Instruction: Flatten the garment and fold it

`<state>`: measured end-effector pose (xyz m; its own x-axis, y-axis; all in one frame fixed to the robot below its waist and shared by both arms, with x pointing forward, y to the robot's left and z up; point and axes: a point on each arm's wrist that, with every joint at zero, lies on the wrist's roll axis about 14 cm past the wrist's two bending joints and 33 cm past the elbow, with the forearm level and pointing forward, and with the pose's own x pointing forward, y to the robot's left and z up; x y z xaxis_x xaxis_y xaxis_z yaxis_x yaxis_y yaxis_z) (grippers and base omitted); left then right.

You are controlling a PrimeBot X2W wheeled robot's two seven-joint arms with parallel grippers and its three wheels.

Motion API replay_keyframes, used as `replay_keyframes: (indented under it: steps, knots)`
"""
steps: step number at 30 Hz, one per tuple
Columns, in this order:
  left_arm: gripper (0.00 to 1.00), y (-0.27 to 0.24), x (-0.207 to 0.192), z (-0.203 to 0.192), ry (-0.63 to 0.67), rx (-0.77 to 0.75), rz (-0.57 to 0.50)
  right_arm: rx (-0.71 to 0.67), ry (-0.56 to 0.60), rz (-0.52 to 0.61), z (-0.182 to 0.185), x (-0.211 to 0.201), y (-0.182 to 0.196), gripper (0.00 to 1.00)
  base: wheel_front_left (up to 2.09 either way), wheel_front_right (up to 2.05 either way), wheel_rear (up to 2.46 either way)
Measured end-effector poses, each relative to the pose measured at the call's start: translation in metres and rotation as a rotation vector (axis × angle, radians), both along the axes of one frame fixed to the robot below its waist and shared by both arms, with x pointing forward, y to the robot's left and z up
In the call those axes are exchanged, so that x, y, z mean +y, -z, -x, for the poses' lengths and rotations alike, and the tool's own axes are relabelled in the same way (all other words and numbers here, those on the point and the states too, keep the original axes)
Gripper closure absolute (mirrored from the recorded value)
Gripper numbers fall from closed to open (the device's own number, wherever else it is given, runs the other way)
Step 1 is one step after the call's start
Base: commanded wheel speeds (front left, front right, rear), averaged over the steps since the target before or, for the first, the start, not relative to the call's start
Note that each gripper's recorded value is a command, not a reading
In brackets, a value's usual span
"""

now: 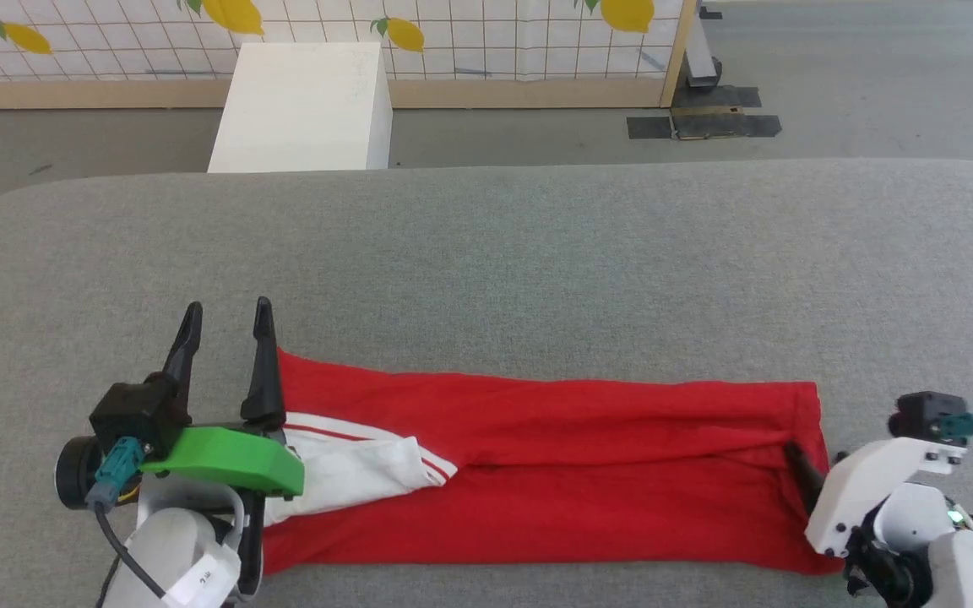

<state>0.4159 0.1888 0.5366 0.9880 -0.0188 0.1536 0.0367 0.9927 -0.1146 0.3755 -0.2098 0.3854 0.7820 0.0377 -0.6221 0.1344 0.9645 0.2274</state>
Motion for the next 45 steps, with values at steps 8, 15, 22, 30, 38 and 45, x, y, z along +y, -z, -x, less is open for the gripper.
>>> replay_keyframes:
  steps: [8,15,22,30,38,45]
  knots:
    - [0.00,0.008,-0.004,0.000,0.015,0.019,-0.011,0.177,-0.080,0.004,0.004,0.012,0.015,0.17,0.00,0.00,0.00]
    - [0.00,0.011,-0.003,-0.001,0.014,0.025,-0.008,0.214,-0.108,-0.006,0.005,0.017,0.012,1.00,0.00,0.00,0.00]
    - [0.00,0.015,-0.004,-0.002,0.017,0.035,0.003,0.151,-0.033,0.041,0.003,-0.005,0.004,1.00,0.00,0.00,0.00]
    - [0.00,0.021,-0.004,-0.002,0.022,0.050,0.001,0.114,0.150,0.227,0.012,-0.079,-0.006,1.00,0.00,0.00,0.00]
    - [0.00,0.022,-0.002,-0.001,0.015,0.053,-0.001,0.095,0.198,0.315,0.015,-0.103,-0.013,1.00,0.00,0.00,0.00]
    - [0.00,0.019,-0.001,0.002,0.016,0.045,0.003,0.005,0.068,0.240,-0.004,-0.056,-0.048,1.00,0.00,0.00,0.00]
